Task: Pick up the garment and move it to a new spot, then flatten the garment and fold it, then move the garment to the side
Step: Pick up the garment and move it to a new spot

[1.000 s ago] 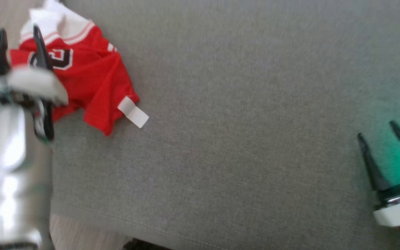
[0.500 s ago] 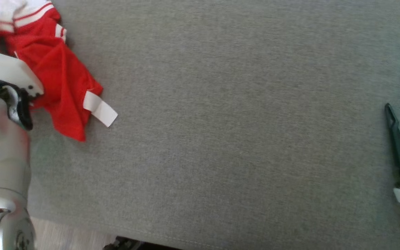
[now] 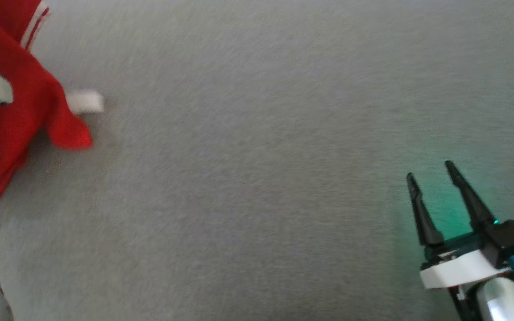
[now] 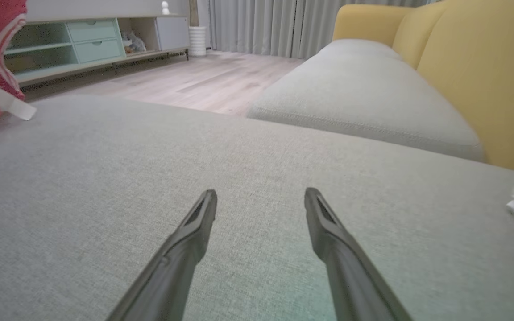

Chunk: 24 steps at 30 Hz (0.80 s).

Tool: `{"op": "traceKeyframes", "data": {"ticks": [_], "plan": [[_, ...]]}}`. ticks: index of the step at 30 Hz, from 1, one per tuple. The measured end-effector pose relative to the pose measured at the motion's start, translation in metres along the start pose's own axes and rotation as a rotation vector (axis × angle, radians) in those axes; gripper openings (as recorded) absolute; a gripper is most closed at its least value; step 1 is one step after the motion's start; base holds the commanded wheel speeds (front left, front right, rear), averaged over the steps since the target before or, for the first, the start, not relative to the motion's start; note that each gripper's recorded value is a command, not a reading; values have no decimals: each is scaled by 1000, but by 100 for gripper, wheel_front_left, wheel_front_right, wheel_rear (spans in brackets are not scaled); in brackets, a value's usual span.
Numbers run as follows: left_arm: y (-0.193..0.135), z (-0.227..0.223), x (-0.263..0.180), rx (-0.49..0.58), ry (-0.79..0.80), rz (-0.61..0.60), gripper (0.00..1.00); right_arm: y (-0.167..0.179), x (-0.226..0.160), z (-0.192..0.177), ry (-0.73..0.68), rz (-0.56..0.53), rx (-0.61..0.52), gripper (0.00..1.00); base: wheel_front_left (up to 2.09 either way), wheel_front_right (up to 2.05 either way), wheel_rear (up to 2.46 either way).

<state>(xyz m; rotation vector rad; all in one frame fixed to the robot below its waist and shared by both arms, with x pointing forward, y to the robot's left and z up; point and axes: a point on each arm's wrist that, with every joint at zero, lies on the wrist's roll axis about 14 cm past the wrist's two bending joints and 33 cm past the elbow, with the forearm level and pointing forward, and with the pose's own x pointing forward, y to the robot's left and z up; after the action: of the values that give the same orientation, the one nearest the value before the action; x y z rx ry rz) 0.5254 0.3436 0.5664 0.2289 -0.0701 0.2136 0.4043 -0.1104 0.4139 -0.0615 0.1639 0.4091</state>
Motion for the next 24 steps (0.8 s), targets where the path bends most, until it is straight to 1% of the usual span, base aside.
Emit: {"op": "traceKeyframes", "data": {"ticks": [3,4,8,10,12,14,16,19,20,22,24], "plan": [[-36,58,5,-16,-134,-98,0,-6,-19,15,-34,-56,4,100,0,0,0],[-36,58,5,-16,-134,-98,0,-6,-19,15,-34,-56,4,100,0,0,0],[-94,137,2,-69,-297,-245,0,-21,-46,31,-79,-149,5,100,0,0,0],[-123,168,-5,-126,-351,-316,0,-29,-62,37,-96,-196,4,100,0,0,0],[-151,192,-13,-140,-393,-389,0,-35,-77,40,-106,-240,3,100,0,0,0],[-179,212,-22,-184,-427,-459,0,-42,-91,43,-120,-286,8,100,0,0,0],[-211,226,-32,-201,-454,-536,0,-49,-103,47,-138,-332,19,100,0,0,0],[-260,233,-49,-232,-458,-657,0,-56,-117,48,-146,-383,27,100,0,0,0],[-290,221,-58,-235,-424,-733,0,-59,-121,46,-144,-406,42,100,0,0,0],[-315,192,-64,-248,-357,-786,0,-59,-120,41,-129,-415,57,100,0,0,0],[-331,147,-68,-305,-251,-809,0,-57,-114,37,-115,-410,75,100,0,0,0]]}}
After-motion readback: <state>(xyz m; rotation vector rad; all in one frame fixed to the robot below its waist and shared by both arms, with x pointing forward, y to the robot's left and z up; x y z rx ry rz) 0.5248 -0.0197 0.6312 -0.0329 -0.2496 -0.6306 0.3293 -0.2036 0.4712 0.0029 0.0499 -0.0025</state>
